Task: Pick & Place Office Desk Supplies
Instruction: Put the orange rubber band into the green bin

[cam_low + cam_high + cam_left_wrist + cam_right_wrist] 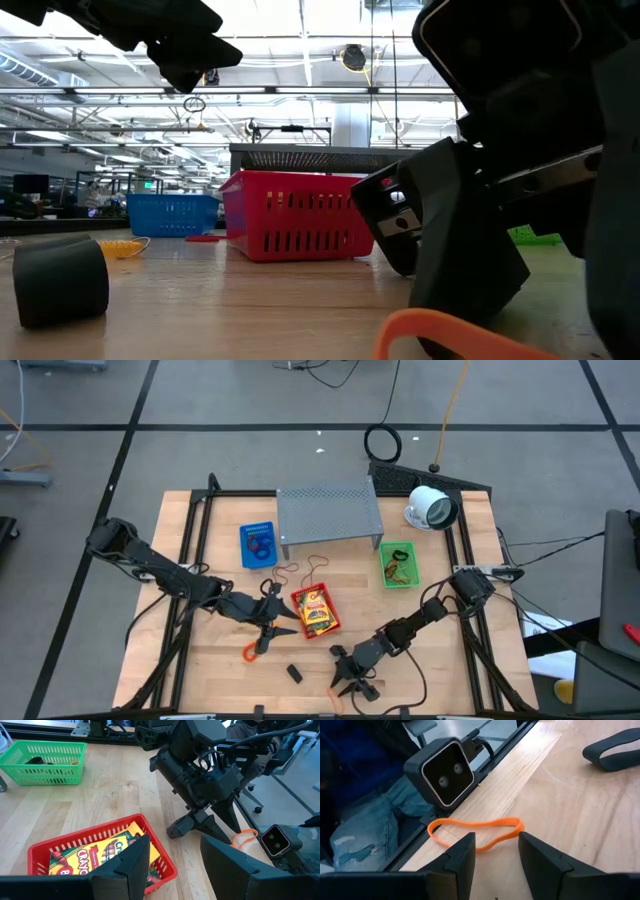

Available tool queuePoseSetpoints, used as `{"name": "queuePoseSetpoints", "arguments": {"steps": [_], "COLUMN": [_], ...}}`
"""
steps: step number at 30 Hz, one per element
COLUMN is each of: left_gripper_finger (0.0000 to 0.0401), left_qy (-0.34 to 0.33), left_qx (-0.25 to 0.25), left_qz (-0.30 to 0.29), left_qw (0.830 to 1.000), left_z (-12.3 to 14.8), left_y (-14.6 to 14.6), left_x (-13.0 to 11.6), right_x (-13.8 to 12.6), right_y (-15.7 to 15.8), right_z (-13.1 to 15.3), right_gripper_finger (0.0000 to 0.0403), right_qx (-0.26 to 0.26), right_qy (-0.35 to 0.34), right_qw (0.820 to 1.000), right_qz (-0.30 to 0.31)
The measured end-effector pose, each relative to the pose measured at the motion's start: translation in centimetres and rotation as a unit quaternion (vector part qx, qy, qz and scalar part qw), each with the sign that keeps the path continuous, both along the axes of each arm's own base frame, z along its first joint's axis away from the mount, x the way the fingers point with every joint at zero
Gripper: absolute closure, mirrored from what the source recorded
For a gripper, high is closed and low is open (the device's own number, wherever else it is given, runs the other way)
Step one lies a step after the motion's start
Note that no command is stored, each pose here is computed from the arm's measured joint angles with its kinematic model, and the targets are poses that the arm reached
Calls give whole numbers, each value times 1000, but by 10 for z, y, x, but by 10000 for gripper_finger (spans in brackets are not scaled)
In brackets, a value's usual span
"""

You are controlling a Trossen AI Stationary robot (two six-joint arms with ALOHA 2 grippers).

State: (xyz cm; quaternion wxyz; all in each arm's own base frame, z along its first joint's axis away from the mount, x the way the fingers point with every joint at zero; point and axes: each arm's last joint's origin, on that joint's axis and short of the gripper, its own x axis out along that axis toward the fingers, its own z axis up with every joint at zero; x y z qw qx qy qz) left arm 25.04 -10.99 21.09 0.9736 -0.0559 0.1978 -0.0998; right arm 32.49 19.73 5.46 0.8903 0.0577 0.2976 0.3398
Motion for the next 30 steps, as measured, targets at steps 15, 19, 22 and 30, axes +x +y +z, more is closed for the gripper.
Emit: {"name": "queuePoseSetpoints", "arguments": {"steps": [15, 19, 22, 30], "left_gripper_finger": [217, 217, 217, 217], "left_qy": [1, 3, 4, 16], "left_qx": [0, 0, 0, 1], "left_qz": [0, 0, 1, 2], "left_qw": [1000, 1000, 1000, 1000], "left_z": [0, -1, -1, -3], "left_y": [0, 0, 0, 0], "left_x": [0, 0, 0, -1], "right_x": [10, 12, 13, 13], "right_y": [6, 8, 9, 8], "right_z": [7, 9, 10, 24], "right_gripper_finger": [354, 396, 398, 403], "right_qx": [-49, -59, -60, -66], "right_qy": [-36, -47, -60, -83], "right_qw": [998, 997, 996, 994], "right_qz": [10, 24, 36, 27]}}
